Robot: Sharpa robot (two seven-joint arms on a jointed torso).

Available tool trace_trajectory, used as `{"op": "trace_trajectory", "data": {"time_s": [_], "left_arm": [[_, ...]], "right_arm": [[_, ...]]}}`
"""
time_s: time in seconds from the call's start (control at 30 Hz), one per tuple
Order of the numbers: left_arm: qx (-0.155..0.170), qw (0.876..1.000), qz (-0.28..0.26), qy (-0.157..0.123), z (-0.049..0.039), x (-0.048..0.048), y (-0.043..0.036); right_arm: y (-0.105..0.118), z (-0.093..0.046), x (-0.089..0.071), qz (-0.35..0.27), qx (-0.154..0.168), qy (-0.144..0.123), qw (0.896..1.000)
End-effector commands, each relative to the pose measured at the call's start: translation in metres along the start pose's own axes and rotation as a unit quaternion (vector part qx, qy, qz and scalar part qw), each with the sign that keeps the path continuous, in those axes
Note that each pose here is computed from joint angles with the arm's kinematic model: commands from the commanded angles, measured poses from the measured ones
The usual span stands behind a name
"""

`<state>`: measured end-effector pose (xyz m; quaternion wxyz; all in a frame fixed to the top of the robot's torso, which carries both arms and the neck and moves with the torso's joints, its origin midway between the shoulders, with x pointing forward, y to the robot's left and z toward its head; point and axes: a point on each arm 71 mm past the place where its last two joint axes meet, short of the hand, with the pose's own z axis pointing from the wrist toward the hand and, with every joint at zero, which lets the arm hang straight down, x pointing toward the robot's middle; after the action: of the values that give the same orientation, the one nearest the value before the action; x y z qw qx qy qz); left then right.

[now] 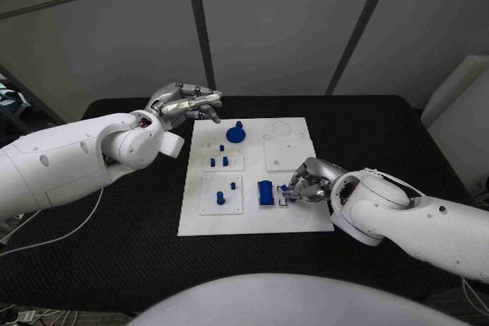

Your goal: Assemble the parts on the task board

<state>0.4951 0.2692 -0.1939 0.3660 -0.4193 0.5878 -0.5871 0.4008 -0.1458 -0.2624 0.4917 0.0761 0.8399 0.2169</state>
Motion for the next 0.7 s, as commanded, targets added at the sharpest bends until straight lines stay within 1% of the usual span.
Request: {"op": "trace_trajectory", "data": {"time_s": [0.03,0.7], "left_arm": [[0.003,1.000,0.000,0.006,0.0002,0.0015,-0.0013],[0.000,1.000,-0.001,0.009,0.0010,0.0025,-0.0007]], "right_arm": [[0.0011,0.0006,0.0026,0.000,0.001,0.021,1.000],[0.0066,0.0008,0.0035,0.004,-0.010,0.018,1.000]]}}
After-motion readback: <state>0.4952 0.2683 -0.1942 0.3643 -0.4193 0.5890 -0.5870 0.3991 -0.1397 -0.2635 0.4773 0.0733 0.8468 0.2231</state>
